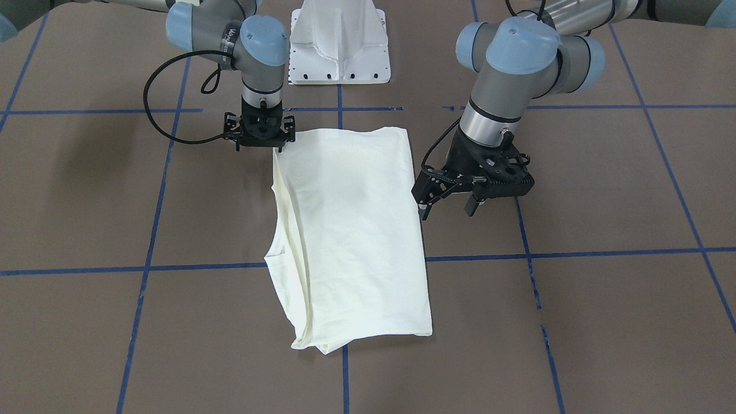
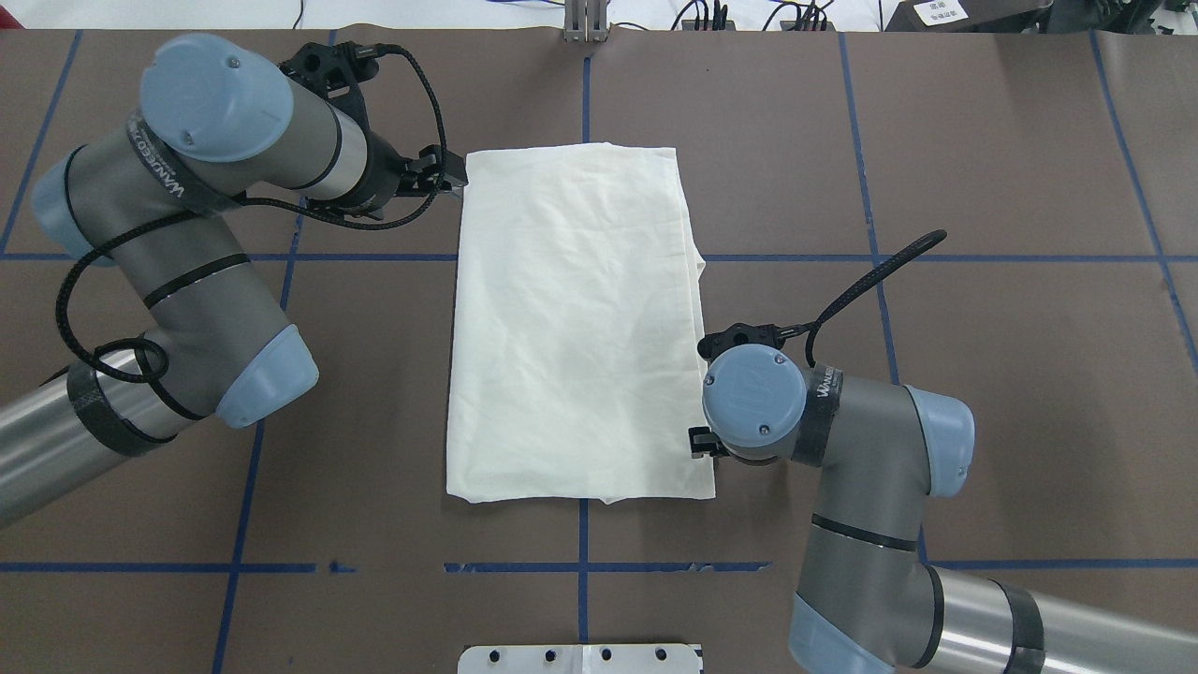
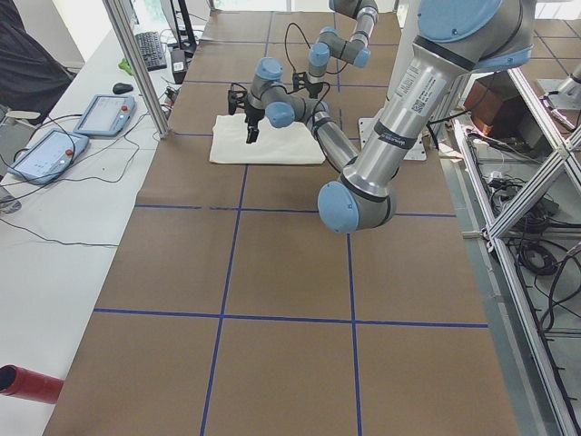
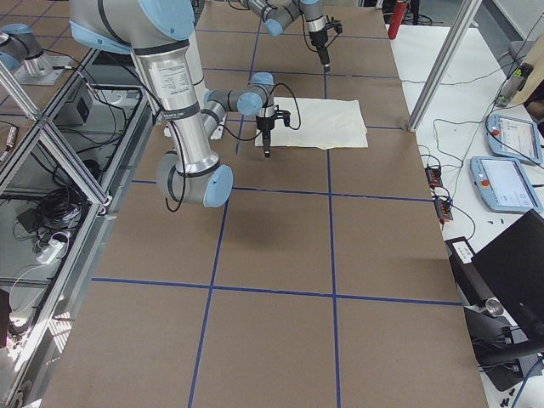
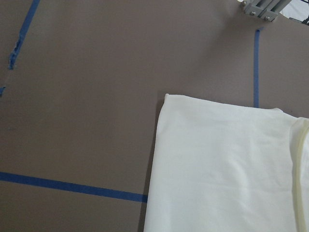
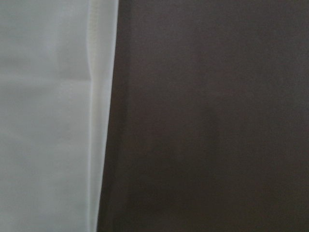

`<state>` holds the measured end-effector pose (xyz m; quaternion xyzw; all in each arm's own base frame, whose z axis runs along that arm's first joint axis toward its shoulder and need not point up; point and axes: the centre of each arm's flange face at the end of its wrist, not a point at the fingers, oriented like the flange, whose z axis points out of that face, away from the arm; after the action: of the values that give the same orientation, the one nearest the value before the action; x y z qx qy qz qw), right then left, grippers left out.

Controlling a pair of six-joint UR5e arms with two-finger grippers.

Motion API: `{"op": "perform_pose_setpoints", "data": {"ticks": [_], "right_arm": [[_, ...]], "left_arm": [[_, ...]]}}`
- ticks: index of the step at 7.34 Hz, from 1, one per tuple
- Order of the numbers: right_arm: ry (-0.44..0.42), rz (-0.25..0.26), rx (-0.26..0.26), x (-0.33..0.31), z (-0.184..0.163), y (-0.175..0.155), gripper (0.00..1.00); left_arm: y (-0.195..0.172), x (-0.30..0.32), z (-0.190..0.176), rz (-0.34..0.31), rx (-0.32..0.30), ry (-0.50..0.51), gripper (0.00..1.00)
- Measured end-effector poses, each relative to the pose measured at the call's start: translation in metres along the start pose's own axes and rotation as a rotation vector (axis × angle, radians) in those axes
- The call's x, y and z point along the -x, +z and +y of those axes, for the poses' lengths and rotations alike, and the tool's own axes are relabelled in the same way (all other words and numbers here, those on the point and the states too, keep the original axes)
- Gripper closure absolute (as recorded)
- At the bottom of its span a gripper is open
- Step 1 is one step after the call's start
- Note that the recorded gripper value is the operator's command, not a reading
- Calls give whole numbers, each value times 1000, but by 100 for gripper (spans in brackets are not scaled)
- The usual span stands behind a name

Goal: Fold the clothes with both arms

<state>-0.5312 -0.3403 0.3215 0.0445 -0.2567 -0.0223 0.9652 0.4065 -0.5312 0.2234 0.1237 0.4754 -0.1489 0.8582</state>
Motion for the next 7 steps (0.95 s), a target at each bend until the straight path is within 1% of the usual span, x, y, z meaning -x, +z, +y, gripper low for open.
{"op": "perform_pose_setpoints", "data": {"ticks": [1, 2, 3, 4, 5, 6, 7], "right_arm": [[12, -11, -2, -4, -9, -6, 0], [24, -37, -1, -5, -19, -18, 0], [31, -75, -8, -1, -27, -36, 0], [34, -119, -25, 2, -31, -56, 0], [37, -175, -46, 5, -31, -76, 0], [48, -240, -55, 7, -30, -91, 0], [65, -287, -52, 7, -28, -100, 0]], "left_arm": [[-1, -1, 0, 2, -1, 2, 0], [-2, -1, 0, 4, 0, 4, 0], [-1, -1, 3, 6, 15, -3, 0], [3, 3, 13, 11, 52, -40, 0], [12, 10, 38, 21, 99, -110, 0], [20, 16, 75, 34, 149, -192, 0], [23, 14, 112, 36, 194, -274, 1]]}}
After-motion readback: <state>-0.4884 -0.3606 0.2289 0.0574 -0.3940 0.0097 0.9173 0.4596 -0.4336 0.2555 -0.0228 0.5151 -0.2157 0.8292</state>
